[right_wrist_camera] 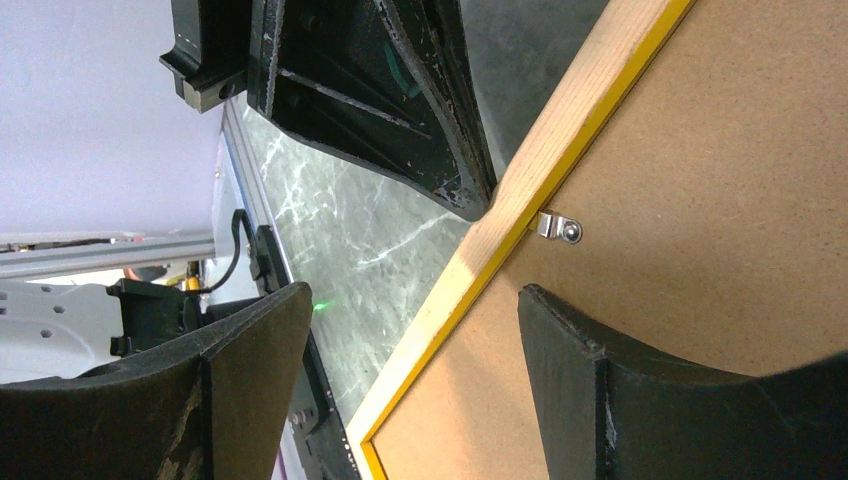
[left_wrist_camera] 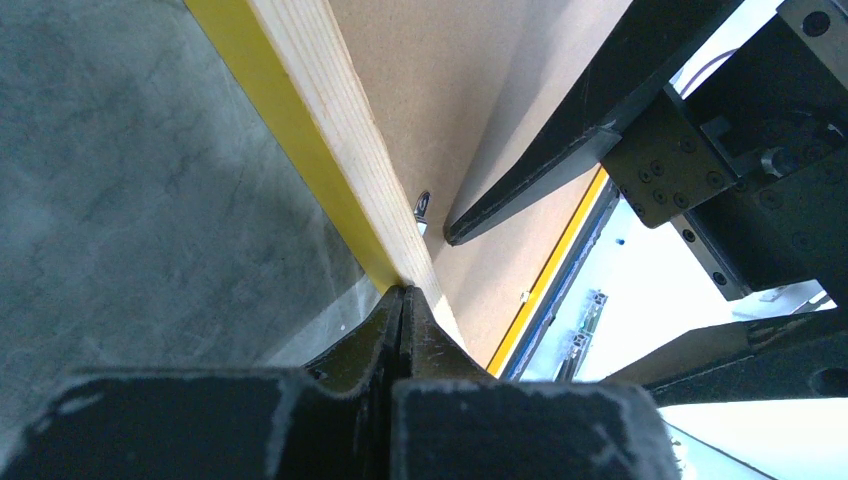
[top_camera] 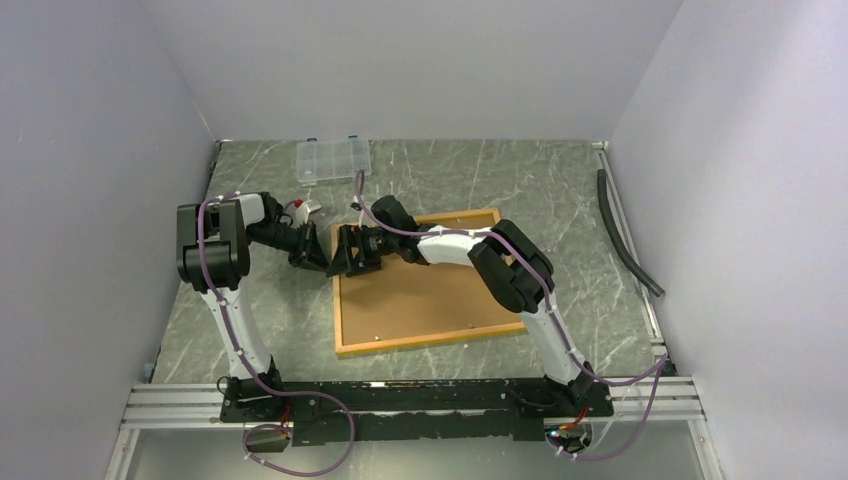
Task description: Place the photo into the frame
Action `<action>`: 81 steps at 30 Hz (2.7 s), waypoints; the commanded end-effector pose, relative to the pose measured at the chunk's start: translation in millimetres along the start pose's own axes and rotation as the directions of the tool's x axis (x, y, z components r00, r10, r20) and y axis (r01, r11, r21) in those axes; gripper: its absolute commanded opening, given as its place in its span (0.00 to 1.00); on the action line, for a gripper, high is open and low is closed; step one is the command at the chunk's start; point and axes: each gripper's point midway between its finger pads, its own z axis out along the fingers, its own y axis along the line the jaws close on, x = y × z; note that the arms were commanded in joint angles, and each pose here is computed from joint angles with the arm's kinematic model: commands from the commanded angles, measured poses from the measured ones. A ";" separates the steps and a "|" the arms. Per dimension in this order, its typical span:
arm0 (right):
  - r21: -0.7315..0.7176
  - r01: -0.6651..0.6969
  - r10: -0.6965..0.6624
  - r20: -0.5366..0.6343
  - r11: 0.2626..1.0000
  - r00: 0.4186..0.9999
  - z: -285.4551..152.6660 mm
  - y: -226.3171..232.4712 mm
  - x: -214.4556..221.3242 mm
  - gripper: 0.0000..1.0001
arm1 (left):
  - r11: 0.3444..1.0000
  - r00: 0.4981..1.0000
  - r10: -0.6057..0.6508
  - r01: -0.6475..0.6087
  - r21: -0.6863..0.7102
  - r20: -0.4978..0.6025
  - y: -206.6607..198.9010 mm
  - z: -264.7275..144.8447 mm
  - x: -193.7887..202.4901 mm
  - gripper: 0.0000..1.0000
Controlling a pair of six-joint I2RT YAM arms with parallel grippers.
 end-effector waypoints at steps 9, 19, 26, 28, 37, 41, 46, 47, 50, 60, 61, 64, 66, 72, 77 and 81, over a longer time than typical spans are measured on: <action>0.025 0.025 -0.027 0.063 0.999 0.998 13.8 -1.6 -24.9 0.78 | 0.996 0.996 0.084 -0.084 -0.027 0.016 2.1 0.7 -7.6 0.03; 0.000 0.014 -0.014 0.061 1.000 0.998 17.0 2.0 -25.6 0.77 | 0.996 0.996 0.084 -0.084 -0.024 0.016 2.4 1.4 -7.7 0.03; -0.002 0.003 -0.003 0.066 1.000 0.998 20.4 2.5 -25.9 0.76 | 0.996 0.996 0.084 -0.084 -0.024 0.017 2.8 1.6 -8.1 0.03; -0.007 -0.002 0.002 0.065 1.000 0.998 22.5 3.7 -24.5 0.76 | 0.996 0.996 0.088 -0.087 -0.027 0.018 3.6 1.9 -7.9 0.03; -0.014 0.075 -0.073 0.083 0.997 0.994 6.9 22.2 -32.8 0.76 | 0.995 0.996 0.090 -0.089 -0.035 0.022 2.7 -2.3 -10.7 0.03; -0.019 0.261 -0.259 0.069 0.965 0.963 -37.6 53.1 -32.9 0.82 | 0.993 0.993 0.105 -0.103 -0.050 0.044 -3.6 -16.9 -18.4 0.06; 0.175 0.438 -0.418 -0.141 0.882 0.897 -103.9 36.4 9.0 0.85 | 0.986 0.984 0.156 -0.150 -0.070 0.088 -22.6 -45.3 -28.4 0.26; 0.224 0.451 -0.410 -0.205 0.864 0.889 -119.0 25.6 24.4 0.86 | 0.984 0.981 0.169 -0.163 -0.073 0.095 -28.9 -51.2 -29.8 0.31; 0.294 0.518 -0.444 -0.284 0.803 0.850 -155.0 13.3 55.7 0.86 | 0.974 0.969 0.217 -0.207 -0.094 0.116 -49.0 -70.4 -30.6 0.39; 0.282 0.696 -0.512 -0.510 0.660 0.692 -187.3 -18.3 128.8 0.89 | 0.935 0.936 0.311 -0.271 -0.228 0.167 -104.2 -128.5 -9.5 0.95; 0.282 0.704 -0.508 -0.527 0.651 0.681 -184.9 -22.0 132.8 0.89 | 0.926 0.929 0.328 -0.281 -0.251 0.172 -107.9 -133.2 -7.6 0.95; 0.270 0.729 -0.510 -0.564 0.629 0.650 -174.4 -26.4 145.6 0.87 | 0.891 0.905 0.379 -0.302 -0.339 0.191 -116.5 -147.5 -3.2 0.95; 0.276 0.750 -0.523 -0.574 0.602 0.630 -169.6 -27.5 149.7 0.86 | 0.861 0.893 0.402 -0.295 -0.414 0.200 -118.4 -159.2 -1.7 0.95; 0.318 0.781 -0.546 -0.574 0.538 0.610 -159.0 -30.6 151.2 0.78 | 0.758 0.860 0.448 -0.218 -0.615 0.246 -115.2 -194.7 -3.8 0.95; 0.367 0.803 -0.526 -0.614 0.469 0.588 -155.2 -46.9 159.2 0.65 | 0.767 0.859 0.438 -0.202 -0.609 0.267 -120.4 -202.1 -0.6 0.95; 0.389 0.809 -0.498 -0.643 0.441 0.581 -151.6 -55.3 167.8 0.56 | 0.787 0.853 0.434 -0.201 -0.583 0.292 -126.3 -201.0 -3.8 0.95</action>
